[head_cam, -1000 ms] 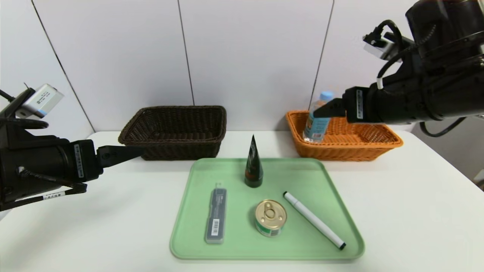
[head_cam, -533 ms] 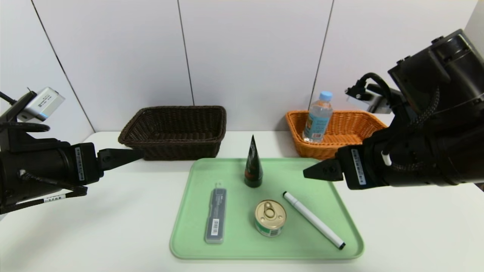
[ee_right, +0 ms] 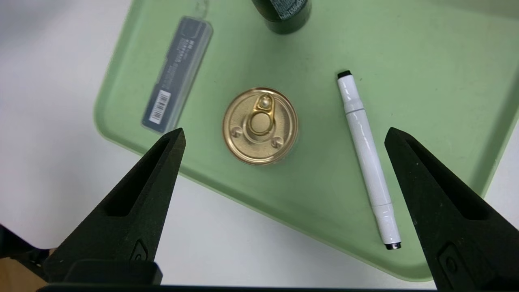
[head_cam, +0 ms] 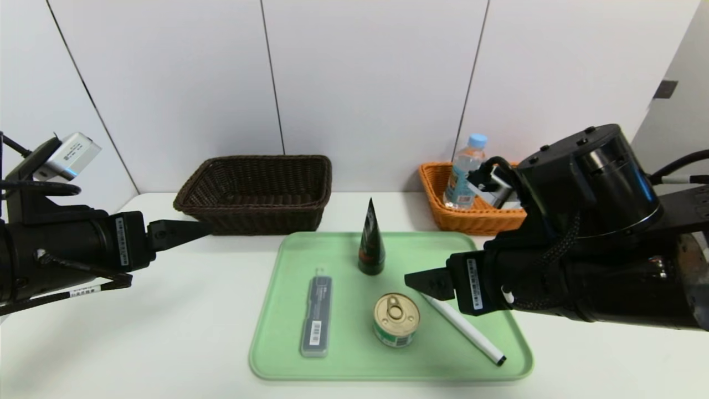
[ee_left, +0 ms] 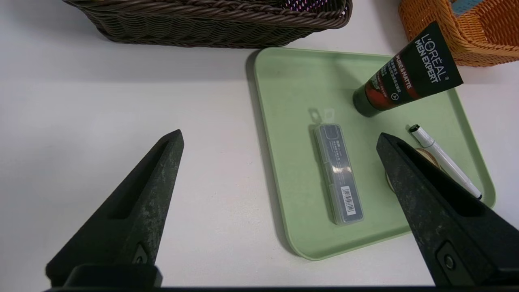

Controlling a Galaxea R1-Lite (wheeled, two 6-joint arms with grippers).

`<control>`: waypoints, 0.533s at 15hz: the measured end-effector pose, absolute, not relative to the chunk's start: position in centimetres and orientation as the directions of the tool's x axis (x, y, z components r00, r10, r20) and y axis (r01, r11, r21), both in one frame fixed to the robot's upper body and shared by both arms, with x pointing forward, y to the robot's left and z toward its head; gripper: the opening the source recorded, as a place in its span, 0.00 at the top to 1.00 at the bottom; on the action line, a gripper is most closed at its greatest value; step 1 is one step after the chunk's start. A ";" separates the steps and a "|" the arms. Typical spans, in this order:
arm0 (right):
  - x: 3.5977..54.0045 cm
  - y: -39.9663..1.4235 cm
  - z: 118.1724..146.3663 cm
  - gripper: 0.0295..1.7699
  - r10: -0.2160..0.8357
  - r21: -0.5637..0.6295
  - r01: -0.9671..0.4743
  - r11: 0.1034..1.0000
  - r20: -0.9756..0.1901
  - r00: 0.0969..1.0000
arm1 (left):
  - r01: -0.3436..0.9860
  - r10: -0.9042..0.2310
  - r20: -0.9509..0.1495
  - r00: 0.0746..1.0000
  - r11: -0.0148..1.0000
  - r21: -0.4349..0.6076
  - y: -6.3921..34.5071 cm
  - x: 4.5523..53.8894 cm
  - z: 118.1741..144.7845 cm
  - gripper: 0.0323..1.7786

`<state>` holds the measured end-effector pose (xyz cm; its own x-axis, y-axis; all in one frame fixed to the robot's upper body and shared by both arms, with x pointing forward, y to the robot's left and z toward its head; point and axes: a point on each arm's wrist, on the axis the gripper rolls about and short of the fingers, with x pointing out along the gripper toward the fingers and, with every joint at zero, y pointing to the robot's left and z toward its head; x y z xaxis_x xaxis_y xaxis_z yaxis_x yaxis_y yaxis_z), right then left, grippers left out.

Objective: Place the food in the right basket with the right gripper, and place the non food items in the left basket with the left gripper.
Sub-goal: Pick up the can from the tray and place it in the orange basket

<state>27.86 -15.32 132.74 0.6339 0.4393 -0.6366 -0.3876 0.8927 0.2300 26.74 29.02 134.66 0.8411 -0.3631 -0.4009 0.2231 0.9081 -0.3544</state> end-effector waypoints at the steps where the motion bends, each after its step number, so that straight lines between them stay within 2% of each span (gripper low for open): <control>1: 27.9 -15.0 132.3 0.04 0.436 0.212 -0.401 0.891 -0.647 0.625 | 0.223 -0.363 -0.404 0.840 0.908 -0.354 29.0 26.8 134.6 0.05; 4: 27.5 -13.9 130.8 0.04 0.415 0.165 -0.424 0.890 -0.678 0.606 | 0.220 -0.362 -0.410 0.837 0.909 -0.354 29.0 27.0 134.5 0.05; 6: 26.7 -13.4 129.4 0.04 0.373 0.104 -0.425 0.899 -0.689 0.621 | 0.218 -0.362 -0.412 0.836 0.909 -0.355 29.0 27.0 134.4 0.05; 8: 26.3 -13.0 128.6 0.04 0.390 0.096 -0.443 0.892 -0.659 0.642 | 0.217 -0.361 -0.416 0.835 0.910 -0.354 28.9 27.1 134.3 0.05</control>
<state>26.32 -13.03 128.59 0.6425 0.3903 -0.6595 -0.4426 0.8915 0.0964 27.11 28.95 134.35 0.8348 -0.3609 -0.4158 0.2168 0.9097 -0.3543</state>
